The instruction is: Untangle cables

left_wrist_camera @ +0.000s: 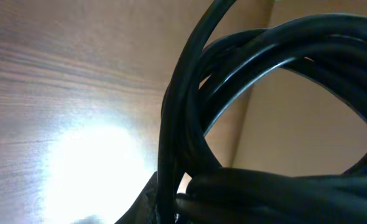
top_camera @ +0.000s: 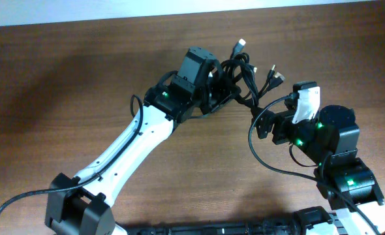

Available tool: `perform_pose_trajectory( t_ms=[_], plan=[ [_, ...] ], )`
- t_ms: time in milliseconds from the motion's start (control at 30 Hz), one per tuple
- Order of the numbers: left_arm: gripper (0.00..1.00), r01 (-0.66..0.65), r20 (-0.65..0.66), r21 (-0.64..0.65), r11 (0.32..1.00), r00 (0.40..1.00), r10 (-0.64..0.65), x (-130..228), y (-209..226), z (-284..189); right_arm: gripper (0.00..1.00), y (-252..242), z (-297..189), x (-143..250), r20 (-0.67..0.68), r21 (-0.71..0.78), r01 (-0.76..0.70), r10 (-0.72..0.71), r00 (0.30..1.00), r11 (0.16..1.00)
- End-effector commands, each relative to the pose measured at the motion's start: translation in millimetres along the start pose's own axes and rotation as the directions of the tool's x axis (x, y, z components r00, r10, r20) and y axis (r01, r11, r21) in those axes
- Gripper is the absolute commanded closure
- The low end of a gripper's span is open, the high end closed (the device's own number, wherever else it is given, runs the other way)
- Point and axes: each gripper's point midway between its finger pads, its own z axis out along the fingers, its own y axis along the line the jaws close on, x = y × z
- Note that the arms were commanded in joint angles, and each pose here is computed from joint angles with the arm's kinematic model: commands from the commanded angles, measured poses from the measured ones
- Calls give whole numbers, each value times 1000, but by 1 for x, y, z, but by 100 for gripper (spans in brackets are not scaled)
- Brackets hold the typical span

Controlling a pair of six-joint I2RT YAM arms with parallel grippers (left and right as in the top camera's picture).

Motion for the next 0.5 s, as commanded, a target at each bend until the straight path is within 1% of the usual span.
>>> perform_pose_trajectory(
  t_ms=[0,67,133,267,367,467],
  plan=[
    [100,-119,-60,117,986,990,127,15,-32,-21,1,-7,-4,-12,34,57,-3,1,999,998],
    [100,-142,-92,144,979,983,156,22,-36,-22,1,-11,-4,-10,30,81,-5,2,1000,997],
    [100,-190,-129,189,963,968,217,31,-42,-24,1,-15,-5,-8,23,101,-7,5,1000,995],
    [100,-328,-161,269,906,912,378,45,-48,-28,1,-19,-5,-6,15,122,-9,7,1000,992],
    [100,-338,-157,274,900,908,389,43,-48,-29,1,-19,-5,-6,15,125,-9,7,1000,992],
    [100,-326,-158,294,899,911,382,32,-45,-36,1,-20,-5,-4,9,129,-6,5,1000,992]
  ],
)
